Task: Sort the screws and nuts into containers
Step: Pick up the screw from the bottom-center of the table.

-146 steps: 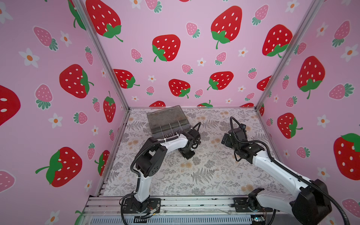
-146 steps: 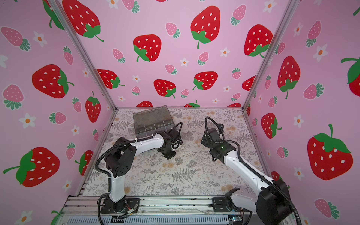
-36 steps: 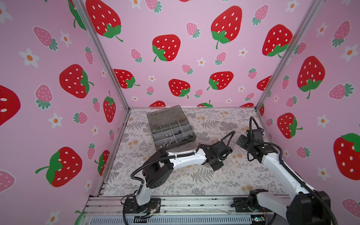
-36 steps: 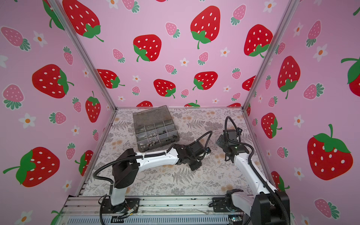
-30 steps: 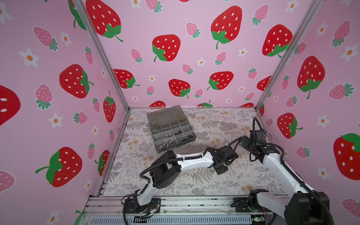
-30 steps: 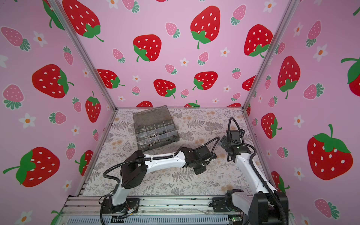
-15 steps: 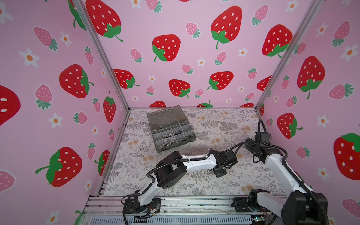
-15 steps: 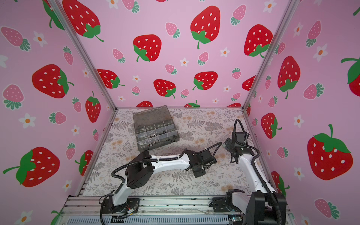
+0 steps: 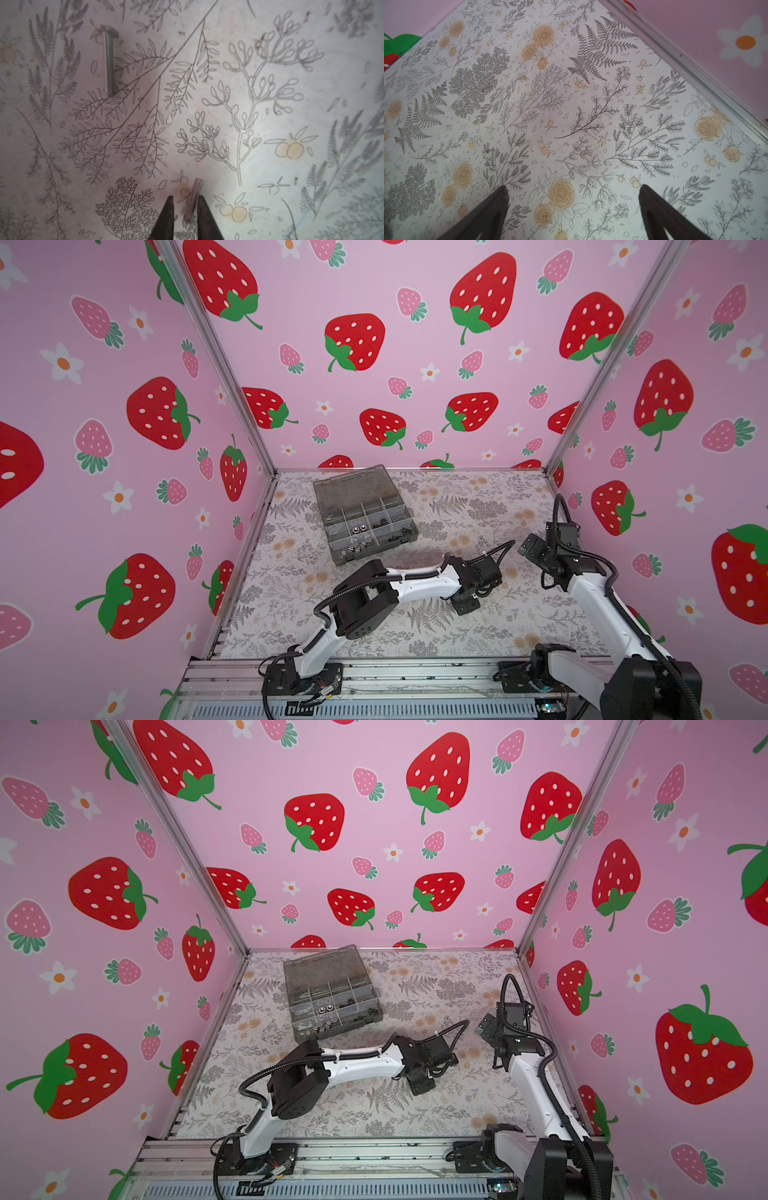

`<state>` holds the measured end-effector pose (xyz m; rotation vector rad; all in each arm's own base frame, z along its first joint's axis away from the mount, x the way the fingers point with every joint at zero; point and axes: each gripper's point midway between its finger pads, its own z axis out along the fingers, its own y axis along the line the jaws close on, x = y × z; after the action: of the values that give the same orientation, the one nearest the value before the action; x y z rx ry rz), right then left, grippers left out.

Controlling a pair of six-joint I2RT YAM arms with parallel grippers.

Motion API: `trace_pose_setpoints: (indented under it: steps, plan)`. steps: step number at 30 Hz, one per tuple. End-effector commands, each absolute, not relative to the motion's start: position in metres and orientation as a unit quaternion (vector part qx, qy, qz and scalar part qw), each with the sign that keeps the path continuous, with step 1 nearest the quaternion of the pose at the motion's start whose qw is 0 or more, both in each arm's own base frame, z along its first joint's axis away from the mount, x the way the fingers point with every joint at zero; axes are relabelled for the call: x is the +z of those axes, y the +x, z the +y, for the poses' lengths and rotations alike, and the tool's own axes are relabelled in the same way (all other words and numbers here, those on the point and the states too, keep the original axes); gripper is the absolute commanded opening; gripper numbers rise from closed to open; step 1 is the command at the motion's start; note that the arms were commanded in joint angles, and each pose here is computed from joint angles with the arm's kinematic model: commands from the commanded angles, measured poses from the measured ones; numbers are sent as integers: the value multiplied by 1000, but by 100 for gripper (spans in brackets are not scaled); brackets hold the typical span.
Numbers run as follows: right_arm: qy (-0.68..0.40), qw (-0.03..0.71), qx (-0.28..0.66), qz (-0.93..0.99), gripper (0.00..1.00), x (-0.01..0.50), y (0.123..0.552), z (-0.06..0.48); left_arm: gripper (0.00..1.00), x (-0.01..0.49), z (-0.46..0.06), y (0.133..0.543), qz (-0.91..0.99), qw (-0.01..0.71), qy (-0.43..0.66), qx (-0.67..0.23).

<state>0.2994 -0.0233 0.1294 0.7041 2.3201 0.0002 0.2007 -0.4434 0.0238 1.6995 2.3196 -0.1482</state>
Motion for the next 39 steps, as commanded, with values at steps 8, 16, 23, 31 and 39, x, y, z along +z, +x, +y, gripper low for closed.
trace_pose_setpoints:
  steps: [8, 16, 23, 31, 39]
  plan:
    - [276, 356, -6, 893, 100, 133, 294, -28, 23, 11, -439, 188, 794, 91, 599, -62]
    - [277, 363, -5, 890, 100, 138, 292, -29, 17, 0, -437, 193, 795, 79, 600, -45]
    - [280, 372, -2, 885, 100, 144, 290, -29, 13, -13, -418, 202, 811, 52, 581, -38]
    - [284, 377, -2, 882, 100, 147, 289, -30, 8, -15, -405, 201, 814, 28, 580, -33]
    - [284, 381, 1, 880, 100, 149, 290, -30, 1, -18, -400, 197, 815, 10, 579, -32]
